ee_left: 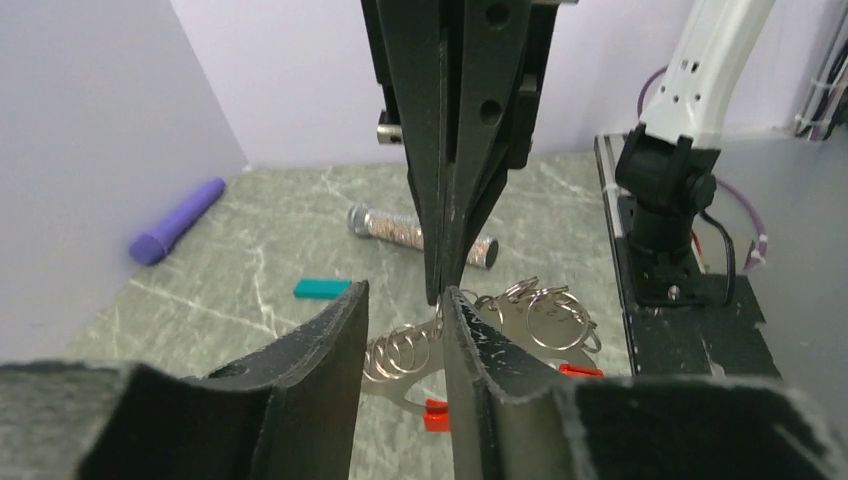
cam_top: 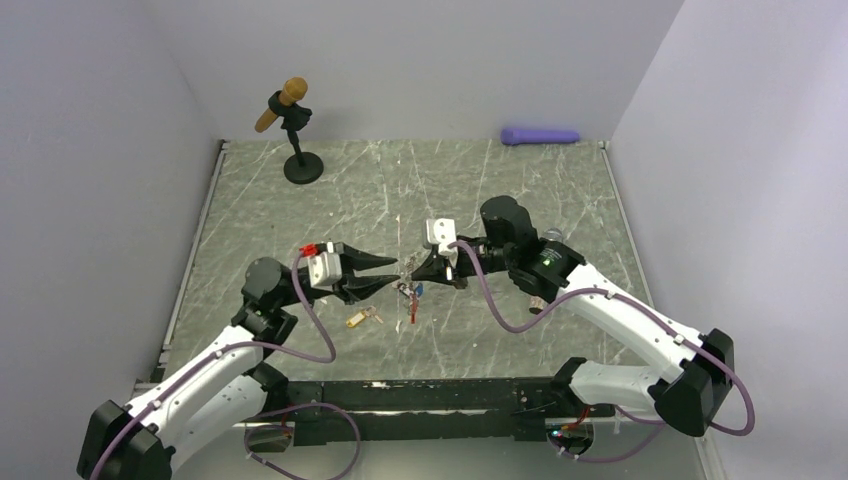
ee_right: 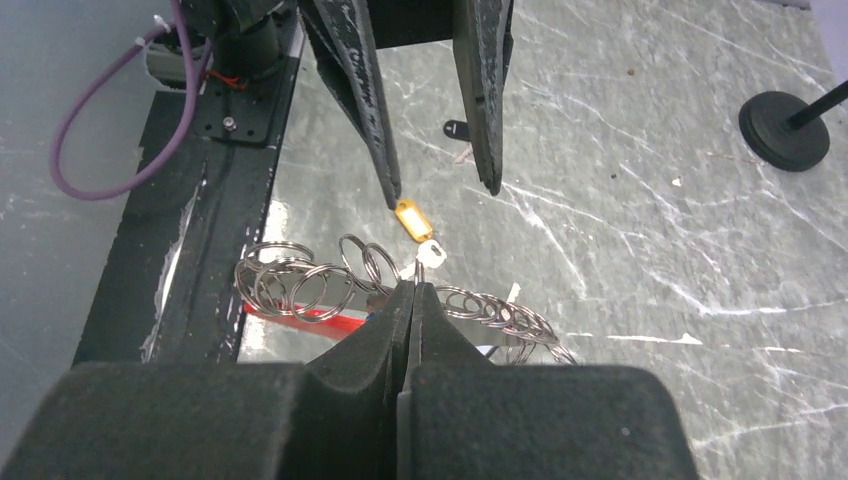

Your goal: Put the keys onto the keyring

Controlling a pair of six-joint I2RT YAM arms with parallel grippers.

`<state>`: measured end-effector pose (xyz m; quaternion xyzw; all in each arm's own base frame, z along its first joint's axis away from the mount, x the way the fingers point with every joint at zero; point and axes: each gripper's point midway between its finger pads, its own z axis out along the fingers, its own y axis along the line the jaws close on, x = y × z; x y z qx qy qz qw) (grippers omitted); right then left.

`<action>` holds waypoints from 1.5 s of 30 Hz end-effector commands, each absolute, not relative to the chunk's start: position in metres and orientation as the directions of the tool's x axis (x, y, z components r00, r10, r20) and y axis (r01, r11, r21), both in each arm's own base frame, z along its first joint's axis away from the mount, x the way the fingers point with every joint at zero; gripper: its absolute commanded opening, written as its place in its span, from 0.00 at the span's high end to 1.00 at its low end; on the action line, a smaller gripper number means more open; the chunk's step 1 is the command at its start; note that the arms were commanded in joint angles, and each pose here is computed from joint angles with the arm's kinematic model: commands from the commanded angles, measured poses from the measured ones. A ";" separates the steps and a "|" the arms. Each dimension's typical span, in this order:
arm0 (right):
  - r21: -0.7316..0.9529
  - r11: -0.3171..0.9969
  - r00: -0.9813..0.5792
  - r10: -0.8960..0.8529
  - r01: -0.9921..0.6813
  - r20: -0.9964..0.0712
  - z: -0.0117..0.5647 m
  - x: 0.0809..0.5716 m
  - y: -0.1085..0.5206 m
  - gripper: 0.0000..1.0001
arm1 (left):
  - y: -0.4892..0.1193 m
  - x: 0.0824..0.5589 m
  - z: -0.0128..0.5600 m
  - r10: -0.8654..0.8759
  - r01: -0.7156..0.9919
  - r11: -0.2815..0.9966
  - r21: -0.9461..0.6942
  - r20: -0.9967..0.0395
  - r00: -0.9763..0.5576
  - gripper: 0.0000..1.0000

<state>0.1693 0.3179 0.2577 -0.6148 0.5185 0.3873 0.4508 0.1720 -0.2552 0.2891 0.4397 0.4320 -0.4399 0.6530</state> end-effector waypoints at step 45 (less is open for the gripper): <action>-0.286 -0.120 0.307 -0.487 -0.951 -0.817 0.268 0.187 0.323 1.00 | -0.286 0.189 0.248 0.156 0.972 0.147 0.181 -0.975 0.158 0.82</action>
